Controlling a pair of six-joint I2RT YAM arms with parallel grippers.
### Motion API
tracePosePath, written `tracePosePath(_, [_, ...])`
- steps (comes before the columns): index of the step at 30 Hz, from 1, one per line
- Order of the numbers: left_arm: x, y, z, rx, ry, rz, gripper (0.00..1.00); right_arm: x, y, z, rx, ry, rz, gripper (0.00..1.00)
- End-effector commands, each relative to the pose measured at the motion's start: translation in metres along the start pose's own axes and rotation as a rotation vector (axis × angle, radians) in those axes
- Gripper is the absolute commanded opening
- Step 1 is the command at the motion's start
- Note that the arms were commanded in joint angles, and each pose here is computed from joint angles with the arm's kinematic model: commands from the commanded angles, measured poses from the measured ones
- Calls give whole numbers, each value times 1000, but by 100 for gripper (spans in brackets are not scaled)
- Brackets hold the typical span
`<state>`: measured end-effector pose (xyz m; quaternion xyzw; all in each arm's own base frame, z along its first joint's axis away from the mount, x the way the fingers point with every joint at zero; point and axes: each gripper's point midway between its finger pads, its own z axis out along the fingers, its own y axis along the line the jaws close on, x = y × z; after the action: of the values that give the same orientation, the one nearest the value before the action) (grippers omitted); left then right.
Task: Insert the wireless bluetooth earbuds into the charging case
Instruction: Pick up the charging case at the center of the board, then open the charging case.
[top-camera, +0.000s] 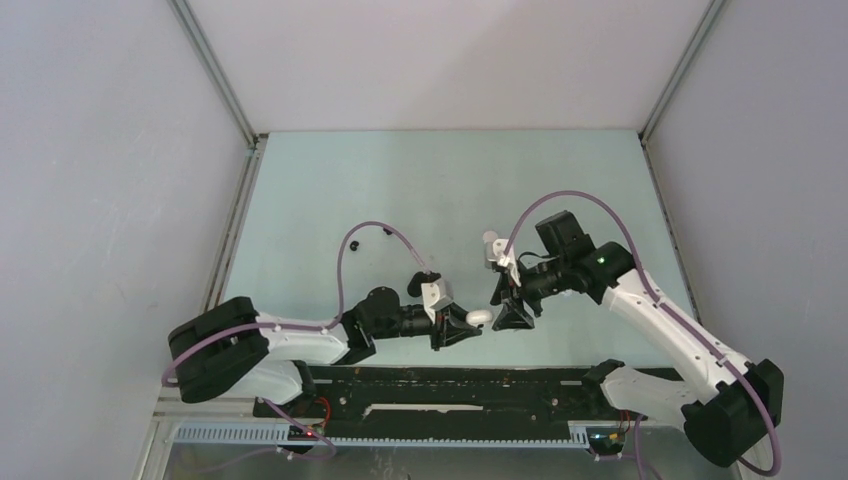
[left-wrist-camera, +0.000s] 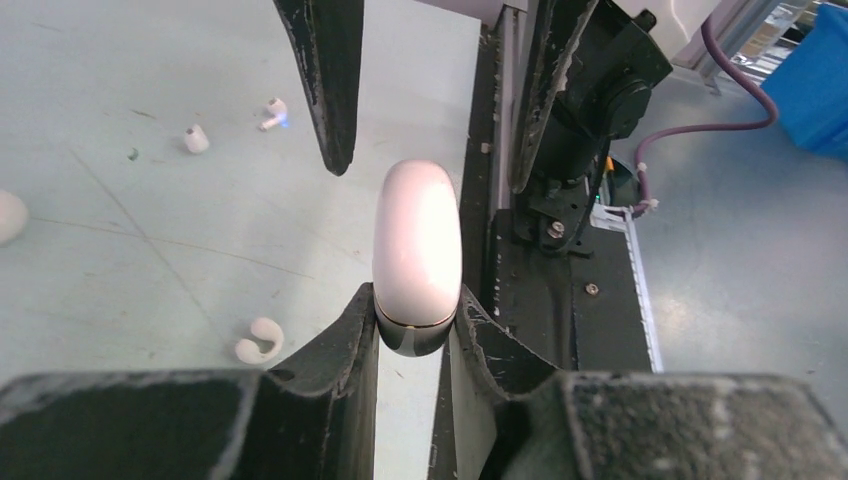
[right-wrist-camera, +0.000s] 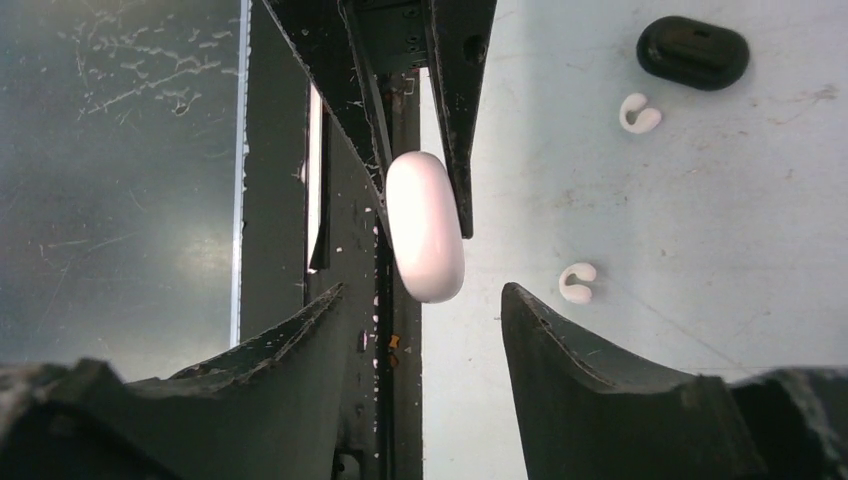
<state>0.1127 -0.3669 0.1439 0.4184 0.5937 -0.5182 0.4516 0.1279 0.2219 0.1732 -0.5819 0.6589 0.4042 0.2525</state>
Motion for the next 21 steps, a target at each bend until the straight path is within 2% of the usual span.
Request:
tracePosePath(1, [-32,5,1,-28,-85,143,0,-24,2,-12,15,-77,-39,59])
tracePosePath(9, [-32,17,-1,-24,-56,155,0,-51,-6,-21,-28,-156,-48,59])
tracePosePath(17, [-26,53,-18,-89,-66,182,0,-44,-25,-16,-13,-142,-42,60])
tracePosePath(21, [-24,55,-20,-87,-64,183,0,-44,-34,-8,-24,-145,-29,60])
